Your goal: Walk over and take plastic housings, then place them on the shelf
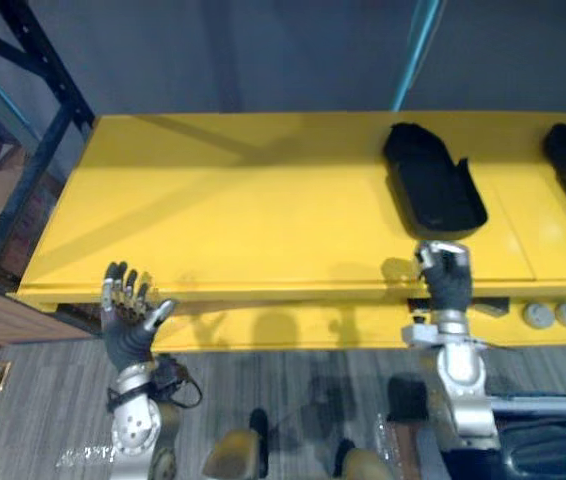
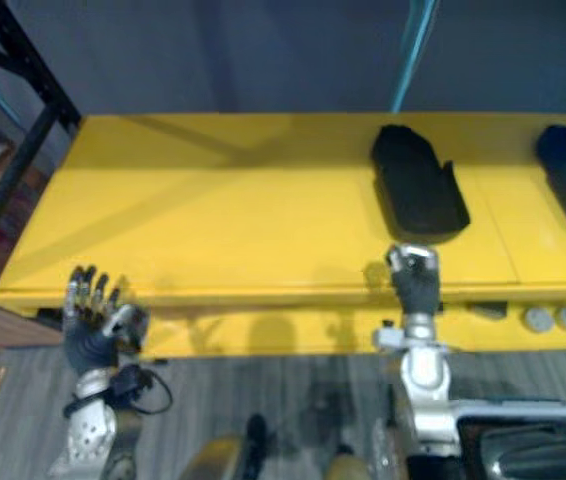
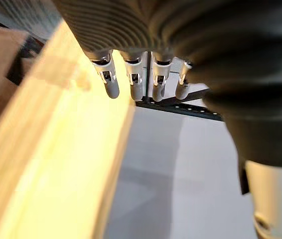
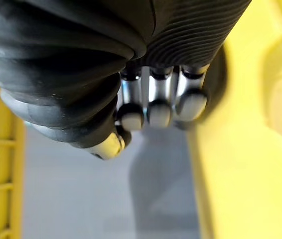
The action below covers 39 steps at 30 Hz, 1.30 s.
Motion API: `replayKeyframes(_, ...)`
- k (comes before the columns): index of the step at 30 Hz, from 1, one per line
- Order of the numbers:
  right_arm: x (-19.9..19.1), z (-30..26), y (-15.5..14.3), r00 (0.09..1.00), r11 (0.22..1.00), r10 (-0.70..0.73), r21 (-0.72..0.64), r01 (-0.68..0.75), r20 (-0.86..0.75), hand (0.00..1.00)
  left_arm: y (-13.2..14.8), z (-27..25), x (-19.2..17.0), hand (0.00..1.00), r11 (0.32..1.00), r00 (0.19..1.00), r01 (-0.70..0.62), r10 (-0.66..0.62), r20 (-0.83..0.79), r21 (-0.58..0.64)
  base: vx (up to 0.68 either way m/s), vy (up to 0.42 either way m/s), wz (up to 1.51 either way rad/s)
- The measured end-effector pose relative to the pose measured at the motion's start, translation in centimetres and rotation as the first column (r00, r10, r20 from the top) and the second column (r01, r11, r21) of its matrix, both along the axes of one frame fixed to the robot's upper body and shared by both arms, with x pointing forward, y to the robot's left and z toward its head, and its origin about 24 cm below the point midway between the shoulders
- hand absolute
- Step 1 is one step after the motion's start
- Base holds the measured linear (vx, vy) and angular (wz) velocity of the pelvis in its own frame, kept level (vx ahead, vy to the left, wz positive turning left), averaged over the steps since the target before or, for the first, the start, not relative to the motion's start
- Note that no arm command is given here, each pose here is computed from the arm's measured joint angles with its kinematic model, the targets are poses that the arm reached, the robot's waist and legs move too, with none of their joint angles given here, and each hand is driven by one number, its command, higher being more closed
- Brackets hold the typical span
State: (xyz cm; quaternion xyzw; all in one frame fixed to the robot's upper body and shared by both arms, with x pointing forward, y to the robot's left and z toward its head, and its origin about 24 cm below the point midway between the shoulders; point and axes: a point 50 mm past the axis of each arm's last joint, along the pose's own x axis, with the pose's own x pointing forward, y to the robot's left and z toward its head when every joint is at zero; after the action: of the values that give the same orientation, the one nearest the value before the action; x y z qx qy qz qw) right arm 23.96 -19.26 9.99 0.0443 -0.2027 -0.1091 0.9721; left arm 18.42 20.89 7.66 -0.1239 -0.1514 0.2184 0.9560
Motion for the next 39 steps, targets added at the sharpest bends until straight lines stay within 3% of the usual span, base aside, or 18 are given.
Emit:
replayKeyframes(7,-1.6,2.0,-2.1,0.969,0.976,-0.219,0.023,0.218,0.111,0.00,0.6,0.8,-0.3,0.00,0.999,0.998,-0.045,0.045,0.044,-0.008,0.02,0.012,-0.02)
replayKeyframes(14,-4.8,1.8,-4.5,0.857,0.863,-0.504,0.084,0.497,0.110,0.00,1.3,0.8,-0.7,0.00,0.995,0.994,-0.095,0.096,0.052,-0.025,-0.01,-0.001,-0.08)
replayKeyframes(20,-10.5,-3.3,-8.2,0.608,0.620,-0.777,-0.028,0.784,-0.167,0.00,2.1,0.3,-1.8,0.00,0.988,0.988,-0.149,0.150,0.024,-0.040,0.01,-0.011,-0.24)
replayKeyframes(24,-14.8,-9.0,-9.4,0.428,0.527,-0.798,-0.147,0.837,-0.424,0.00,2.2,0.0,-2.2,0.00,0.986,0.987,-0.160,0.161,0.012,-0.047,0.03,-0.023,-0.15)
replayKeyframes(25,-16.3,-11.6,-9.1,0.371,0.529,-0.760,-0.176,0.830,-0.534,0.00,2.3,-0.2,-2.4,0.00,0.985,0.986,-0.163,0.164,0.004,-0.046,0.00,-0.024,-0.08)
replayKeyframes(29,-18.5,-16.6,-7.3,0.320,0.618,-0.583,-0.153,0.771,-0.747,0.00,2.2,-0.3,-2.5,0.00,0.986,0.987,-0.162,0.162,-0.001,-0.045,-0.01,-0.011,-0.01)
replayKeyframes(34,-16.6,-19.3,-4.5,0.405,0.753,-0.377,-0.021,0.657,-0.833,0.00,2.1,-1.2,-2.2,0.00,0.987,0.987,-0.156,0.155,-0.033,-0.040,-0.07,-0.029,0.09)
replayKeyframes(39,-13.6,-19.6,-3.6,0.486,0.847,-0.290,0.015,0.531,-0.824,0.00,2.0,-2.5,-1.3,0.00,0.978,0.970,-0.204,0.209,-0.125,0.050,-0.02,-0.035,0.30)
